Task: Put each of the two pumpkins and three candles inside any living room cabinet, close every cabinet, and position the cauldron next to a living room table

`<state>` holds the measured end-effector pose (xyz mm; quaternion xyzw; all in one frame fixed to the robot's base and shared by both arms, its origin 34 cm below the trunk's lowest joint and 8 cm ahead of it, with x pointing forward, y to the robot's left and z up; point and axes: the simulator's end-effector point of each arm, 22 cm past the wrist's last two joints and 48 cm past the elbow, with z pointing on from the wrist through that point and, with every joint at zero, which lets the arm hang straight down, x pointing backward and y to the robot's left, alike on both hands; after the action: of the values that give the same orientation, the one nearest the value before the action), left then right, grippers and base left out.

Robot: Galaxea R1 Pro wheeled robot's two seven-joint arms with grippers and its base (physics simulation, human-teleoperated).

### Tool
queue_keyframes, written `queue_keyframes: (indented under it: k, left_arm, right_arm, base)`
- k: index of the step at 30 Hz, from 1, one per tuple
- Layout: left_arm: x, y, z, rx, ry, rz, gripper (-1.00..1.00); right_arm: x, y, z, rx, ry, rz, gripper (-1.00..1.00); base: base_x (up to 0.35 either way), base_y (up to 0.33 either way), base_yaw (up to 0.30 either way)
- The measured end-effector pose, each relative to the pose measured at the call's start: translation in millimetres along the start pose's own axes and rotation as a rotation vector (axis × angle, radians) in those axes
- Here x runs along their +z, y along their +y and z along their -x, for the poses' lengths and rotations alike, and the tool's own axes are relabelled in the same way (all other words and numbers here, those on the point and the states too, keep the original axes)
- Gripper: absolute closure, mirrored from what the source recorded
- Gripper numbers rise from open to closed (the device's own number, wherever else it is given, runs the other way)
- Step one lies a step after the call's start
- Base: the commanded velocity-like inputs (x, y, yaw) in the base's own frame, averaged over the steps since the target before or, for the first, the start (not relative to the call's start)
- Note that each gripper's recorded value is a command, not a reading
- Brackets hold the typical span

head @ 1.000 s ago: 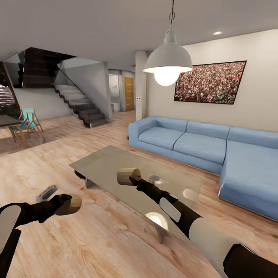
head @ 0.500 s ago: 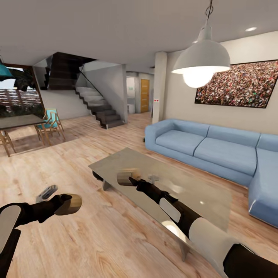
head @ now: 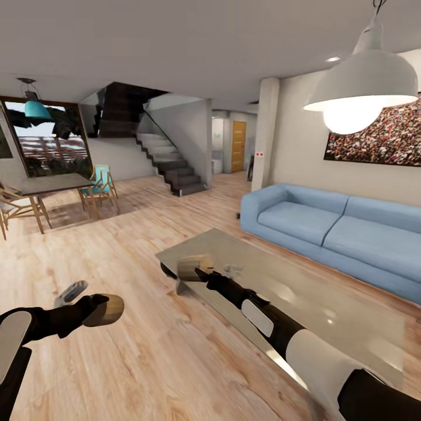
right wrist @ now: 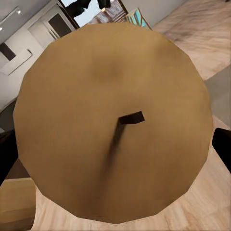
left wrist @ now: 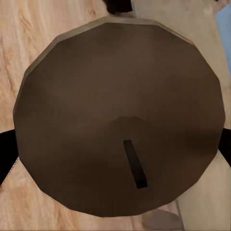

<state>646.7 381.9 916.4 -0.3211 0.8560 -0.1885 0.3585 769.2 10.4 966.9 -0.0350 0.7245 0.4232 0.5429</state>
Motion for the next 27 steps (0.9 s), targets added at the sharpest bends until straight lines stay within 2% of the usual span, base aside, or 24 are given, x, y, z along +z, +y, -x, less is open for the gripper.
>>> queue_keyframes:
  k: [6, 17, 21, 27]
  left_arm:
    - [-0.3, 0, 0, -0.002, -0.001, -0.002, 1.0]
    - [-2.6, -2, 2, 0.0, -0.005, -0.005, 1.0]
    - [-2.8, -2, 2, 0.0, -0.005, -0.005, 1.0]
    - [-2.3, -2, 1, 0.0, -0.005, -0.007, 1.0]
  right_arm:
    - [-0.2, 0, 1, -0.001, -0.001, 0.0, 1.0]
    - [-0.6, 3, 3, -0.006, -0.003, 0.002, 1.0]
    - [-0.7, 3, 3, -0.007, -0.003, 0.002, 1.0]
    - [-0.6, -8, 3, -0.009, -0.002, -0.048, 1.0]
  base:
    - [0.271, 0.207, 0.04]
    - [0.259, 0.193, 0.232]
    - [0.148, 0.114, 0.262]
    - [0.022, 0.018, 0.264]
